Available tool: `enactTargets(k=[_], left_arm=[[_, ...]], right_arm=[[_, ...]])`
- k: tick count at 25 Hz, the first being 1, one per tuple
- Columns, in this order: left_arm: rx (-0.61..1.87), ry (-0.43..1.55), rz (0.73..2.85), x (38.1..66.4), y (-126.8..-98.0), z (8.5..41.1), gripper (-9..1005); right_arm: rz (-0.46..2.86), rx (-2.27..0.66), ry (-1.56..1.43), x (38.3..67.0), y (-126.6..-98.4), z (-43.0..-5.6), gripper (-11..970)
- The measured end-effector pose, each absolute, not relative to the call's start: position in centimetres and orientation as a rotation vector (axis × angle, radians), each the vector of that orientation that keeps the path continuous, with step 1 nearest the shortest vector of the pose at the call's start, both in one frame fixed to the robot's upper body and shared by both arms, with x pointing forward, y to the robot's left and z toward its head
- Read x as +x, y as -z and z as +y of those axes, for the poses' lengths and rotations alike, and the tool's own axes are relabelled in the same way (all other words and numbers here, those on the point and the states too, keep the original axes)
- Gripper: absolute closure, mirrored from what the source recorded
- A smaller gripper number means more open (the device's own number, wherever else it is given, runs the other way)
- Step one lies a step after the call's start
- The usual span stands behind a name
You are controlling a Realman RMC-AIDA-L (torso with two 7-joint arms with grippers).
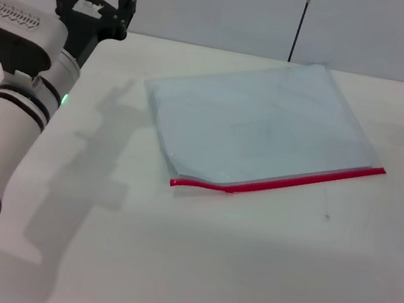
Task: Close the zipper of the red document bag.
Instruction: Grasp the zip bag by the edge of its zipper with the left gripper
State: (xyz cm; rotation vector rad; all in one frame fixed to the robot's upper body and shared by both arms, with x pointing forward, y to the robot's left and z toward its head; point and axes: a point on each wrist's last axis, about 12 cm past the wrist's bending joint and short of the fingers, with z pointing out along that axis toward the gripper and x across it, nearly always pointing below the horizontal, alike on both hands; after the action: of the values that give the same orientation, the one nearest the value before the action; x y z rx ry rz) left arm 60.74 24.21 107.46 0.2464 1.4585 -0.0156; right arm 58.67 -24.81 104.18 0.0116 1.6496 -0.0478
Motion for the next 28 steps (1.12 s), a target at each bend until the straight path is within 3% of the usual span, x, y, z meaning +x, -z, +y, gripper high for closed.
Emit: enactTargets(k=[17,28], left_arm=[[0.306,0.033,1.475,60.9,-107.4,23.2,489],[0.635,0.154,1.639,61.9,-108.1,17.5,481]], right_arm=[[1.686,0.02,0.061,59.0,-103.9,-25.3,492],[1.721,0.013,0.082,58.9,-103.3,-25.9,492]])
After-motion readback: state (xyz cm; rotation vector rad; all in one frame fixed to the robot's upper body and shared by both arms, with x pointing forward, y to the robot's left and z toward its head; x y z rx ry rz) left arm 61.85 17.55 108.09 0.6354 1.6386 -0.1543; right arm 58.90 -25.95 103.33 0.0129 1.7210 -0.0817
